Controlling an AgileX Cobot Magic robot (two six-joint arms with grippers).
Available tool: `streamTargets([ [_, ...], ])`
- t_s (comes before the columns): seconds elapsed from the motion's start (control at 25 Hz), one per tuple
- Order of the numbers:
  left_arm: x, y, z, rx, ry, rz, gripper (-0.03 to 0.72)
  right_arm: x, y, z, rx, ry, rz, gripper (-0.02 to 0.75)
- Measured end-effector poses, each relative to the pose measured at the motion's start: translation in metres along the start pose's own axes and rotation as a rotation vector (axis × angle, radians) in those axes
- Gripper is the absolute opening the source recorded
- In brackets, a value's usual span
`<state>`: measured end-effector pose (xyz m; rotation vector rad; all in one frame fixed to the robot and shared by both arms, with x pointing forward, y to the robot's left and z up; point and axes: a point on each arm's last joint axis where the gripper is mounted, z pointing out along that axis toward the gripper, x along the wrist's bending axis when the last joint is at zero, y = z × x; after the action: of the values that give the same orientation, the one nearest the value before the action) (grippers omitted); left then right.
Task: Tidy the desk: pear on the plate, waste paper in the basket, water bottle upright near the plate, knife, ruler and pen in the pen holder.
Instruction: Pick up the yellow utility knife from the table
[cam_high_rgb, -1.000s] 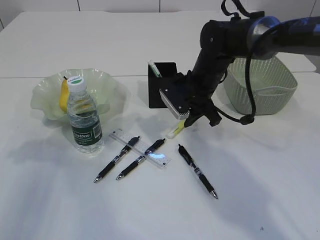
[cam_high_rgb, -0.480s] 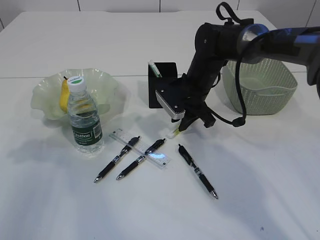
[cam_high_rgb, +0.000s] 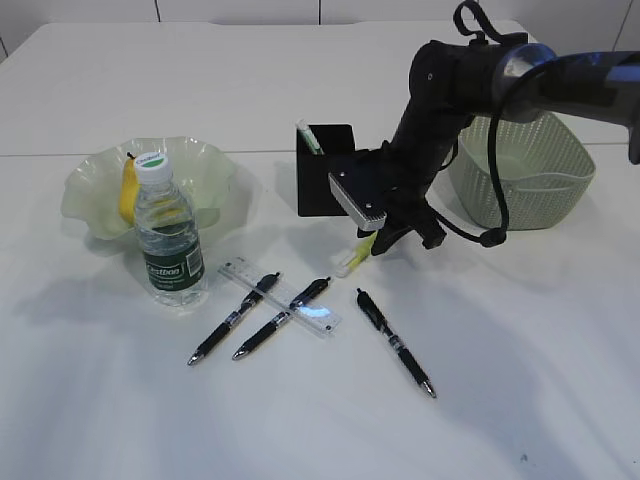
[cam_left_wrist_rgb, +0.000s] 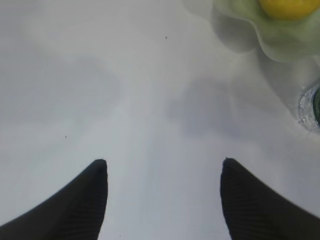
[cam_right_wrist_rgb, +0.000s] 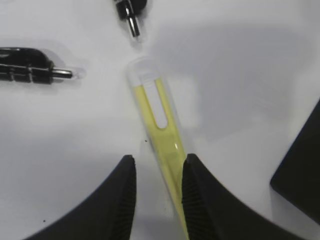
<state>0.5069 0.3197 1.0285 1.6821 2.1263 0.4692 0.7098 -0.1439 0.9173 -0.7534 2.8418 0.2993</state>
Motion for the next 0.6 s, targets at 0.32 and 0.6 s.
streamTargets([
  [0.32, 0.0, 0.001, 0.0, -0.007, -0.001, 0.0, 0.5, -0.001, -0.002, 0.012, -0.004, 0.002, 0.002, 0.239],
  [0.6, 0.0, 0.001, 0.0, -0.016, -0.002, 0.001, 0.5, -0.004, -0.004, 0.017, -0.009, -0.005, 0.003, 0.239],
])
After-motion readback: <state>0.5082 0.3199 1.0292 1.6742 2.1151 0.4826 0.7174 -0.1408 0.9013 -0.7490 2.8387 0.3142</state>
